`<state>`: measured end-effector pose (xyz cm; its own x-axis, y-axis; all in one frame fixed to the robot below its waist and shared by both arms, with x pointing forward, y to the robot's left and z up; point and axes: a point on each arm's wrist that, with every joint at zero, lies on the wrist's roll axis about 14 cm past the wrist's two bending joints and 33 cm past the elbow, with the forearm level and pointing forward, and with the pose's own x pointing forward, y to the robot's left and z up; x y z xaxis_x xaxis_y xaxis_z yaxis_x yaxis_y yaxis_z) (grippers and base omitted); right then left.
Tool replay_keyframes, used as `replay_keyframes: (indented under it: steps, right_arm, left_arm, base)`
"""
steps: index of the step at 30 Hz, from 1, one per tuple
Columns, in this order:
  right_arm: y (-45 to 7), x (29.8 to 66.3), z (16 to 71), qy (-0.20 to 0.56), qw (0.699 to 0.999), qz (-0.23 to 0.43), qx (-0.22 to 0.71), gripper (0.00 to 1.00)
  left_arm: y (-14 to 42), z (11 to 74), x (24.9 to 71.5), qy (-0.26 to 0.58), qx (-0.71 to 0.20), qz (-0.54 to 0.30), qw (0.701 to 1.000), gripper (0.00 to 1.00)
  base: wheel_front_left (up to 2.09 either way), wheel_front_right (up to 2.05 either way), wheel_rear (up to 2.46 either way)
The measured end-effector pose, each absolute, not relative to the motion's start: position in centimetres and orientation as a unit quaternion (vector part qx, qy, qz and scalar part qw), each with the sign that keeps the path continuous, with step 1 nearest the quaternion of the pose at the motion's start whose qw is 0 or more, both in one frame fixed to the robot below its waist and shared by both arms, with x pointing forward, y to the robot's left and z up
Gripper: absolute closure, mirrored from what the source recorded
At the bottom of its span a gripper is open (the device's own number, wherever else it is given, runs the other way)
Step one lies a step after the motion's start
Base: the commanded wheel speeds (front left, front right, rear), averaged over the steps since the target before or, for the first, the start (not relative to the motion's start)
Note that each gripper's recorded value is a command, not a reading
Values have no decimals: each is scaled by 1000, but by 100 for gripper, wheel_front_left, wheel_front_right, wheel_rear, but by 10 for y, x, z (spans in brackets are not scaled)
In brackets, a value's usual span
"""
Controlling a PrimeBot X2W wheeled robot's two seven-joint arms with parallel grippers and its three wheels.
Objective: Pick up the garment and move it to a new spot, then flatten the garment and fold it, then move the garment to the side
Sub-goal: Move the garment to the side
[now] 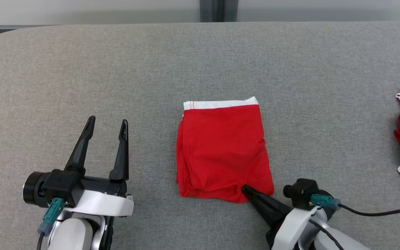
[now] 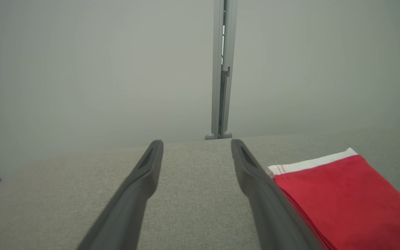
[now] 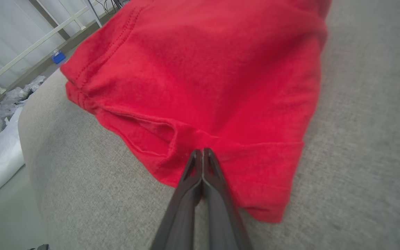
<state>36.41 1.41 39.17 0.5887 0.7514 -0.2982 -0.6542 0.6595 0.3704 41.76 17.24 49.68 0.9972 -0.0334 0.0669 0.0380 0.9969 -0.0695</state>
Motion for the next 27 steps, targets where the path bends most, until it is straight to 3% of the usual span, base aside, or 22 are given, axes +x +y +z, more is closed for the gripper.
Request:
replay_keyframes:
  steps: [13, 21, 27]
  right_arm:
    - [18, 335, 393, 249, 864, 418, 128, 100]
    - [-30, 374, 467, 107, 916, 326, 207, 100]
    - [-82, 399, 524, -10, 948, 243, 206, 100]
  left_arm:
    - [174, 503, 413, -40, -37, -17, 998, 0]
    - [168, 516, 411, -58, -34, -28, 997, 0]
    - [159, 530, 411, -74, -25, -44, 996, 0]
  base:
    - [0, 0, 0]
    - [0, 0, 0]
    - [0, 0, 0]
